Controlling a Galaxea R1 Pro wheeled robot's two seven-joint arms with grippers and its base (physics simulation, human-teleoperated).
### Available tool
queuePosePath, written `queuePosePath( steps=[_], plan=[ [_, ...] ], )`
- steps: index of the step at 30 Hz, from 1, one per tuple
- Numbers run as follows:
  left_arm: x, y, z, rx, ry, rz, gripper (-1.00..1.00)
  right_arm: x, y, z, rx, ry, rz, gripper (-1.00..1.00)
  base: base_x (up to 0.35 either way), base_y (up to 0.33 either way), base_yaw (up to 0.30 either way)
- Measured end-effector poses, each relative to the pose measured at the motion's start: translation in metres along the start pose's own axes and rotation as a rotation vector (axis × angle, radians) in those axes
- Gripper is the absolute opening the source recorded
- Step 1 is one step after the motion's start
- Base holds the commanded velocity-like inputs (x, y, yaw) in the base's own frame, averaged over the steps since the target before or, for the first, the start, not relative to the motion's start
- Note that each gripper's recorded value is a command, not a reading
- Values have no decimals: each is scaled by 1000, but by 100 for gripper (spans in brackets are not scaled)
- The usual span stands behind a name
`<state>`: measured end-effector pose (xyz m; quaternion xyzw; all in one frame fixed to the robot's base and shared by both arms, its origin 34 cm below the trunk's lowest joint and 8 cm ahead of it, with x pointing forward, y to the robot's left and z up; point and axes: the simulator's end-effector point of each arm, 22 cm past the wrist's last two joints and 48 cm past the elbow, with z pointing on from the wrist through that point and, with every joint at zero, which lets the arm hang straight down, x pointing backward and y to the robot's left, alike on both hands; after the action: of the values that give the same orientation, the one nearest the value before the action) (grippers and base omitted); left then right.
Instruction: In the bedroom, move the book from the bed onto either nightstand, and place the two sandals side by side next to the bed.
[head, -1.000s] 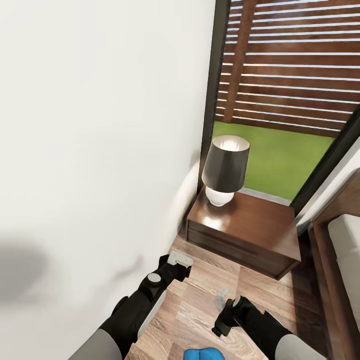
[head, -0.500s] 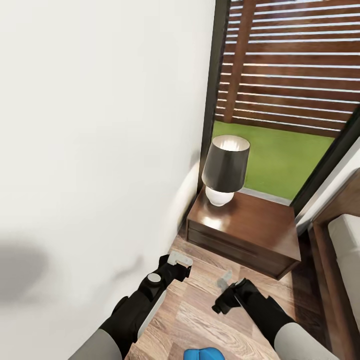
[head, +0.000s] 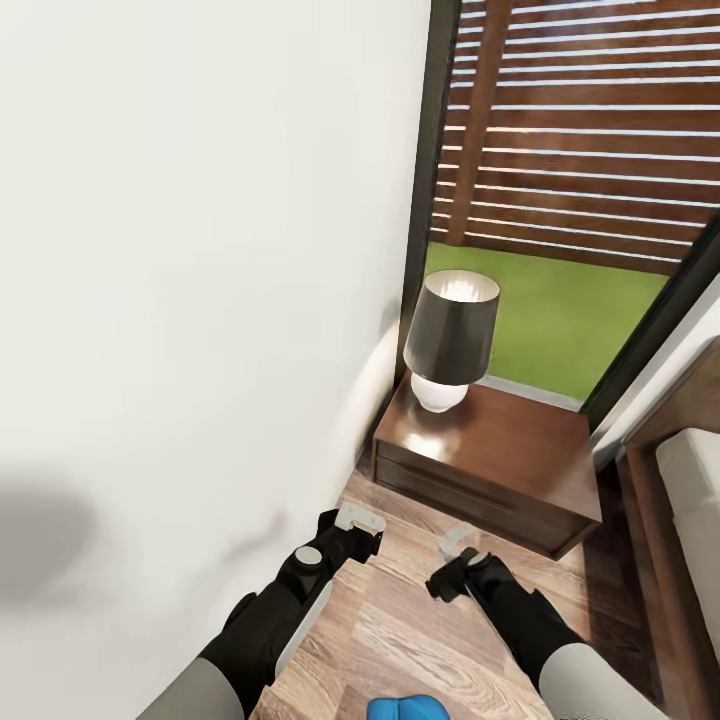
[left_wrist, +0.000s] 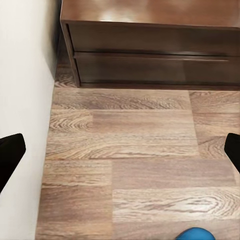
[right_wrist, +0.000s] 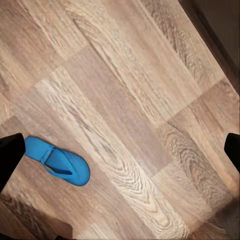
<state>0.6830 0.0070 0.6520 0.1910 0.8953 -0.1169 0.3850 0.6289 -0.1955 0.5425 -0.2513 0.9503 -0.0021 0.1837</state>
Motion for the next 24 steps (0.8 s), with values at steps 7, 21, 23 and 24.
queuePosePath(
  steps=[7,21,23,24],
  plan=[
    [0,0,0,0,0,0,100,5,12,12,22,-26,39,100,0,0,0],
    [0,0,0,0,0,0,100,-8,22,19,10,-117,41,100,0,0,0],
    [0,0,0,0,-1,0,100,-9,23,19,8,-119,40,100,0,0,0],
    [0,0,0,0,-1,0,100,-9,24,19,6,-121,39,100,0,0,0]
  ],
)
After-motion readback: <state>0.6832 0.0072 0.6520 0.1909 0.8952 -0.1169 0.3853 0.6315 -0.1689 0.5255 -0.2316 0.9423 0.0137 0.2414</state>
